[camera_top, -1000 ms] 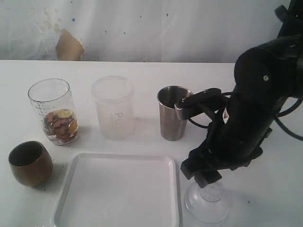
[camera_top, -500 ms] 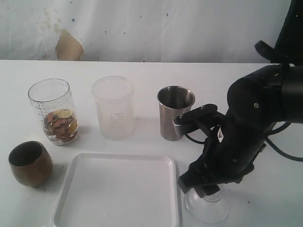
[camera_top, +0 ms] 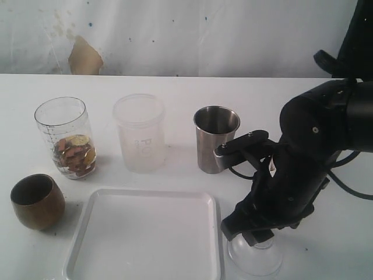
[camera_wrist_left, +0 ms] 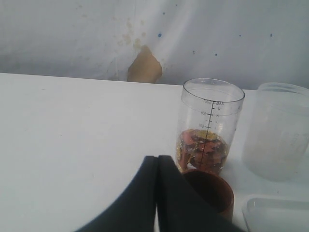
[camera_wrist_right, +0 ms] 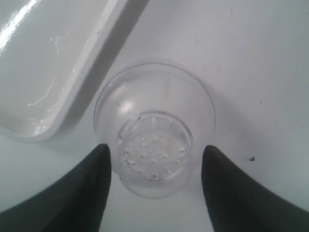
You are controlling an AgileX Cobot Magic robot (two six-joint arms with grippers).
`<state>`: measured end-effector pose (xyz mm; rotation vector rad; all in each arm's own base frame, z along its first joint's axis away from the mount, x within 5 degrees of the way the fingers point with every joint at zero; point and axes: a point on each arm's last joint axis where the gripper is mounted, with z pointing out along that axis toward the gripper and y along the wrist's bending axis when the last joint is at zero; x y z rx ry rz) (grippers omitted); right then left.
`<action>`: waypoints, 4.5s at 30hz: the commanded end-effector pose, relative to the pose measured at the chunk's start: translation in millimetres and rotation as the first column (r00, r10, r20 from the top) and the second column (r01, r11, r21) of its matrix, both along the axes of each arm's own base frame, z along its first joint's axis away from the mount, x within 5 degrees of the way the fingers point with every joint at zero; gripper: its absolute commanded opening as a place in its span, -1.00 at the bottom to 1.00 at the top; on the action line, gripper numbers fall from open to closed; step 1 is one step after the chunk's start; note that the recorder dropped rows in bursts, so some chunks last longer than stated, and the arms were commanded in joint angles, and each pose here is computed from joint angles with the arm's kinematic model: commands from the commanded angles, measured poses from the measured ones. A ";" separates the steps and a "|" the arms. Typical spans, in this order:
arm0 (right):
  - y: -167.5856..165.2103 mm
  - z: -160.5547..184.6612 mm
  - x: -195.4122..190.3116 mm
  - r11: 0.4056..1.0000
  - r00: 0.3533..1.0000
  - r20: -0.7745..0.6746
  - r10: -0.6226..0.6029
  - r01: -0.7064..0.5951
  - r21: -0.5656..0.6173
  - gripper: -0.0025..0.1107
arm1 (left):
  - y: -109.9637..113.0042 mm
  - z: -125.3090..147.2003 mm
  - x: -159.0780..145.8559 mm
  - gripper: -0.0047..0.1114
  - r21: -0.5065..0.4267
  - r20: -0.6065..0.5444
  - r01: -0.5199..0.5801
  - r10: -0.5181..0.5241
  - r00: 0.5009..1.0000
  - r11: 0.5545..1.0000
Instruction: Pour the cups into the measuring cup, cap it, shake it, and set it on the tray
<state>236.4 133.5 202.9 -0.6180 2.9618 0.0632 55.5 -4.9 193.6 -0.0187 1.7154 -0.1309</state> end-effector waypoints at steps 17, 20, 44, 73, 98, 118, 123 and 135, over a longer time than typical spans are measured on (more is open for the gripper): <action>2.9 -11.3 3.6 1.000 1.000 -0.008 0.003 -0.003 -0.010 -0.11 | -0.3 -1.4 -0.2 -0.92 0.003 -0.002 0.006 -0.006 1.000 1.000; 2.8 -10.9 3.3 1.000 1.000 -0.014 0.003 -0.003 -0.013 -0.37 | -0.3 -1.4 -0.2 -0.92 0.003 -0.002 0.006 -0.006 1.000 1.000; 43.7 117.0 39.8 0.981 0.987 0.106 0.118 -0.133 0.143 -0.96 | -0.3 -1.4 -0.2 -0.92 0.003 -0.002 0.006 -0.006 1.000 1.000; 212.5 139.4 126.3 0.918 0.837 0.499 0.225 -0.354 0.180 -0.96 | -0.3 -1.4 -0.2 -0.92 0.003 -0.002 0.006 -0.006 1.000 1.000; 226.2 138.0 125.1 0.889 0.783 0.566 0.259 -0.422 0.177 -0.96 | -0.3 -1.4 -0.2 -0.92 0.003 -0.002 0.006 -0.006 1.000 1.000; 231.0 131.8 130.0 0.885 0.769 0.585 0.257 -0.431 0.178 -0.89 | -0.3 -1.4 -0.2 -0.92 0.003 -0.002 0.006 -0.006 1.000 1.000; 222.1 145.5 123.6 0.895 0.780 0.565 0.270 -0.419 0.151 -0.89 | -0.3 -1.4 -0.2 -0.92 0.003 -0.002 0.006 -0.006 1.000 1.000; 219.5 146.9 123.6 0.897 0.771 0.563 0.298 -0.428 0.112 -0.89 | -0.3 -1.4 -0.2 -0.92 0.003 -0.002 0.006 -0.006 1.000 1.000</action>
